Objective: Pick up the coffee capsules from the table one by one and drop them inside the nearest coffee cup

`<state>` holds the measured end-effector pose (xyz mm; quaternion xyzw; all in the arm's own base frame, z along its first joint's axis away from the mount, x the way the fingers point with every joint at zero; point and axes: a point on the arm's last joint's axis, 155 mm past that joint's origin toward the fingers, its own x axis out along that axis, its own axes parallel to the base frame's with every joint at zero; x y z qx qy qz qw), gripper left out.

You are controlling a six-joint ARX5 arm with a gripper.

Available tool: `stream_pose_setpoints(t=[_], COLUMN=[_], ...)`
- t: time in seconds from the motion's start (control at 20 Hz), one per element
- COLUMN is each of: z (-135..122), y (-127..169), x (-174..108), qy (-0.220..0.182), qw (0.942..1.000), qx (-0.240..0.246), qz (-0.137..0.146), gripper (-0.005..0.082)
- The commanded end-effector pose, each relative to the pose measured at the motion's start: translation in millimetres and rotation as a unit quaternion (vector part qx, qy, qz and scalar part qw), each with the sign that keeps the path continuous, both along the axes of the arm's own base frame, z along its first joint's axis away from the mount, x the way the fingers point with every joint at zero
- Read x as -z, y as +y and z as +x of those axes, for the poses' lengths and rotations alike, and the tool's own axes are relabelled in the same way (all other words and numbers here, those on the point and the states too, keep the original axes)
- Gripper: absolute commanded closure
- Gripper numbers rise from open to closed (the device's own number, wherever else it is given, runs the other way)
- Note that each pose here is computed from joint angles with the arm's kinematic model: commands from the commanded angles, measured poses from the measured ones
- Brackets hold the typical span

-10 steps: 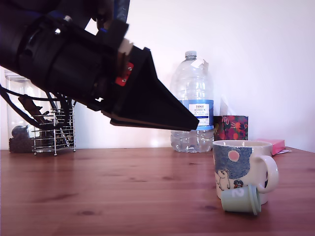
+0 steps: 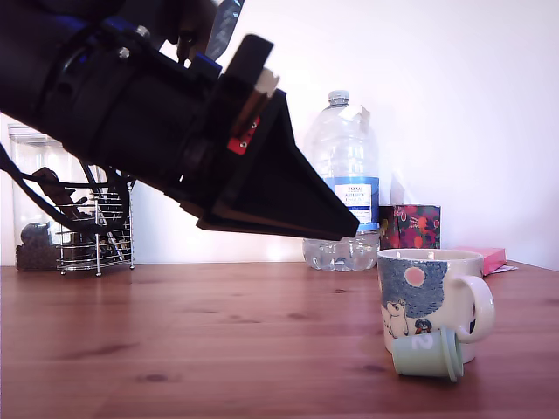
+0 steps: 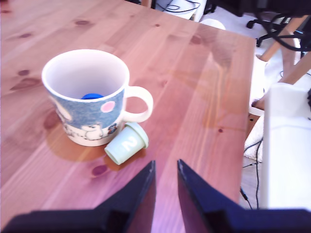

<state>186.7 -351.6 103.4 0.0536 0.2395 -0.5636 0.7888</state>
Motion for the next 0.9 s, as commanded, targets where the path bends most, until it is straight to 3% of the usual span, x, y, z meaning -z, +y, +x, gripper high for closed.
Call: stream_pose_setpoints(t=[0.0, 0.15, 0.25, 0.55, 0.85], z=[1.5, 6.2, 5.9, 6.3, 10.2], y=[-0.1, 1.7, 1.2, -8.7, -10.0], x=[5.9, 6.8, 6.8, -2.1, -1.9], qy=[0.0, 0.024, 0.058, 0.105, 0.13], qw=[1.0, 0.9992, 0.997, 0.9881, 0.9749], qx=[-0.002, -0.031, -0.05, -0.108, -0.18], qz=[0.006, 0.002, -0.009, -0.031, -0.014], gripper=[0.0646, 0.0646, 0.0646, 0.0639, 0.0639])
